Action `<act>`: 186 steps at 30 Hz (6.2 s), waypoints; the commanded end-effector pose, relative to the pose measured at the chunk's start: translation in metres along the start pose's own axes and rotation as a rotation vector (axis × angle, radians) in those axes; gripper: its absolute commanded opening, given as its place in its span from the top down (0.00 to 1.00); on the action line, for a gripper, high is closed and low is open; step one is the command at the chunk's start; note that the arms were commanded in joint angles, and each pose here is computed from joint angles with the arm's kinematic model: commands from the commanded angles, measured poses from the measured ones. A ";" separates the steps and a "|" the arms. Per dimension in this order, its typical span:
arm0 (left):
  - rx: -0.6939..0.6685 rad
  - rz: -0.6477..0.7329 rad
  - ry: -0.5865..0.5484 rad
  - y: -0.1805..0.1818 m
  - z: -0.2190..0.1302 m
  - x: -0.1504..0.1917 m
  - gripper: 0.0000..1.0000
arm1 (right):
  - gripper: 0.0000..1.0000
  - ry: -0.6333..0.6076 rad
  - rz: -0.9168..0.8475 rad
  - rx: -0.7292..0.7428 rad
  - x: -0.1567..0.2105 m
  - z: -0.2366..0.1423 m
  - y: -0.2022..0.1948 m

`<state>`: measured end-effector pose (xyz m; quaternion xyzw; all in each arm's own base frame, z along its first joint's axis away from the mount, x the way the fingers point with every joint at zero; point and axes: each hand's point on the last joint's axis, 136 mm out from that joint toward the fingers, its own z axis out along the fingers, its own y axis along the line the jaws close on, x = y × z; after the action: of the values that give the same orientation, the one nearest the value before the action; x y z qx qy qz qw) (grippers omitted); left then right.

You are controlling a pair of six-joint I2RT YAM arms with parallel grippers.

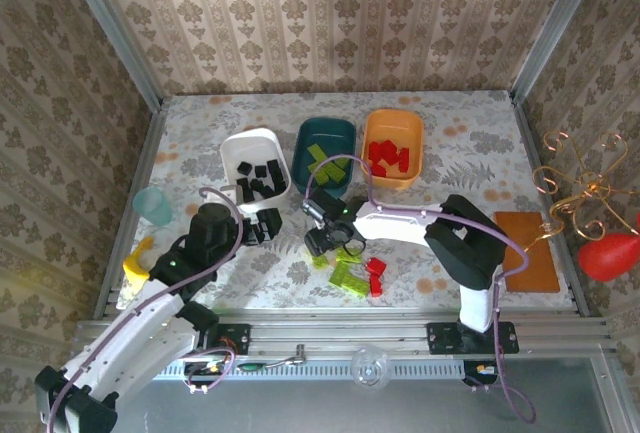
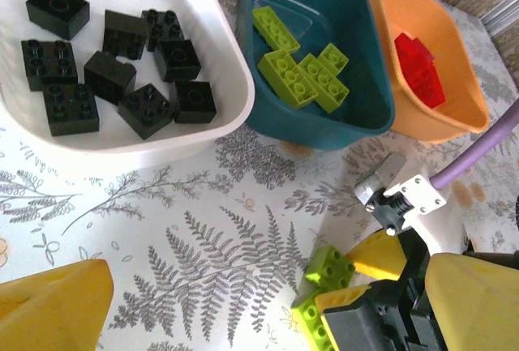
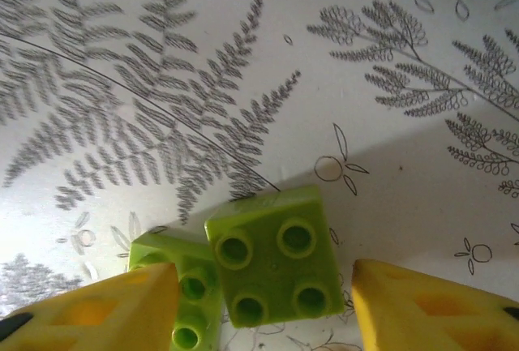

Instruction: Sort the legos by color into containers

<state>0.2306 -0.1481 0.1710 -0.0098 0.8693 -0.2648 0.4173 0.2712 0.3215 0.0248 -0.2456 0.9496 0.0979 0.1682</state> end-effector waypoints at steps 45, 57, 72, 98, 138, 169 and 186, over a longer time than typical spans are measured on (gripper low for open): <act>0.009 -0.031 0.049 0.006 0.011 0.023 0.00 | 0.66 -0.254 0.122 -0.011 -0.062 -0.071 -0.033; 0.063 -0.064 0.063 0.001 0.011 0.032 0.03 | 0.67 -0.322 0.252 0.011 -0.157 -0.057 -0.076; 0.067 -0.056 0.092 -0.001 0.012 0.050 0.00 | 0.30 -0.370 0.286 0.023 -0.195 -0.081 -0.089; 0.069 -0.051 0.033 0.005 0.005 0.048 0.00 | 0.29 -0.021 0.069 0.132 0.006 -0.002 -0.006; 0.084 -0.056 0.045 0.003 0.006 0.050 0.00 | 0.72 -0.436 0.199 0.082 -0.169 -0.084 -0.067; 0.192 0.301 0.338 -0.074 0.051 0.097 0.09 | 0.25 -0.318 0.382 0.043 -0.028 -0.097 -0.098; 0.041 0.506 0.638 -0.079 0.088 0.182 0.33 | 0.24 -0.394 0.434 0.133 0.028 -0.132 -0.126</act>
<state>0.1583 -0.2973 0.0296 0.2970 0.9225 -0.1716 0.1771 0.2786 0.1757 0.1243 -0.0153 0.9327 0.1310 0.3356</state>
